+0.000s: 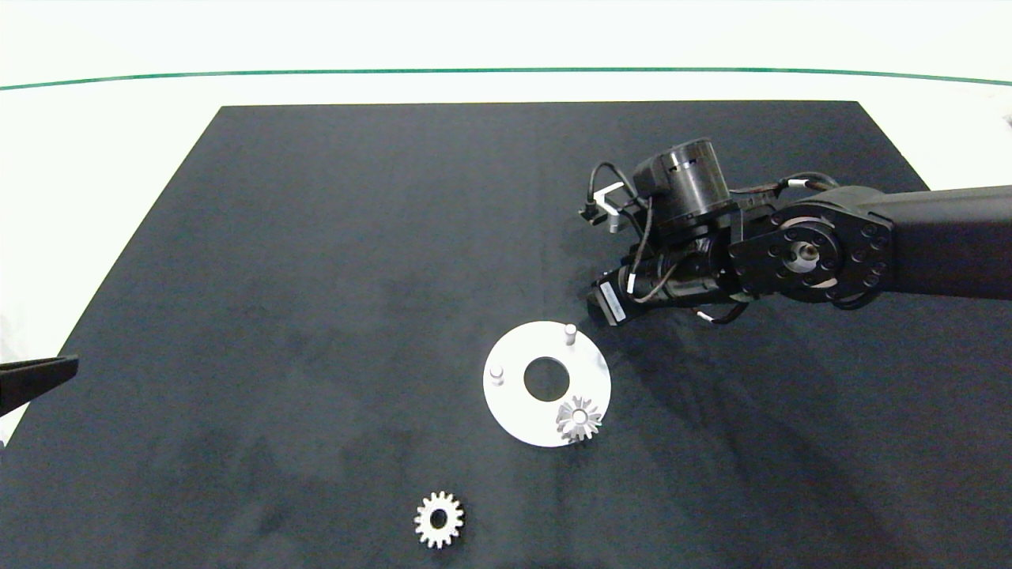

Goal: Install three planetary gears onto the carrier pins

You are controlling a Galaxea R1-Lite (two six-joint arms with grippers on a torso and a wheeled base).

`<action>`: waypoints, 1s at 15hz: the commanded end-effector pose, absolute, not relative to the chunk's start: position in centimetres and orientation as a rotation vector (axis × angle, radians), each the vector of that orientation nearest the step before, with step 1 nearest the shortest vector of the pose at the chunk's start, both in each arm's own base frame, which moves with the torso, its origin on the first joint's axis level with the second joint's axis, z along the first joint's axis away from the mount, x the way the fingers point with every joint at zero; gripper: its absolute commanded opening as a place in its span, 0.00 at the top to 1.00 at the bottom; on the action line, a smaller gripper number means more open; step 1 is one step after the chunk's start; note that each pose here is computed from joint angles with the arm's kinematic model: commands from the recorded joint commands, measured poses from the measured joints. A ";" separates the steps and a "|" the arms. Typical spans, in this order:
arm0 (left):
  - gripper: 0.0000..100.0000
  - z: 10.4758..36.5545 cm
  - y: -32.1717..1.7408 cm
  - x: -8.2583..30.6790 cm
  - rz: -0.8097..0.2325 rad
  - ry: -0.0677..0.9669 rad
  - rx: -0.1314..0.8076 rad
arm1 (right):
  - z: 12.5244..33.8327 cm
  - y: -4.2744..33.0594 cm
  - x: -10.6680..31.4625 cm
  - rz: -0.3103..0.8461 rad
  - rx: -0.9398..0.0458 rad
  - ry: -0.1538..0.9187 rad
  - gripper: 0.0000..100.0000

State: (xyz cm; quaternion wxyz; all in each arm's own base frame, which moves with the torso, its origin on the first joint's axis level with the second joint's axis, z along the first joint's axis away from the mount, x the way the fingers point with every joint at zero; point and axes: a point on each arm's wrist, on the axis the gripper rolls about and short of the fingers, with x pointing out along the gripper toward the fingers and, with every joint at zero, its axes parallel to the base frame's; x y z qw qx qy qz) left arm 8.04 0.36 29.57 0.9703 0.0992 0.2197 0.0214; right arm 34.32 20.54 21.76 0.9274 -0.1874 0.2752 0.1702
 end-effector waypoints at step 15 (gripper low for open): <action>0.00 29.7 0.4 7.7 0.047 0.432 0.201 | 24.2 23.6 27.8 0.498 -0.396 0.519 0.78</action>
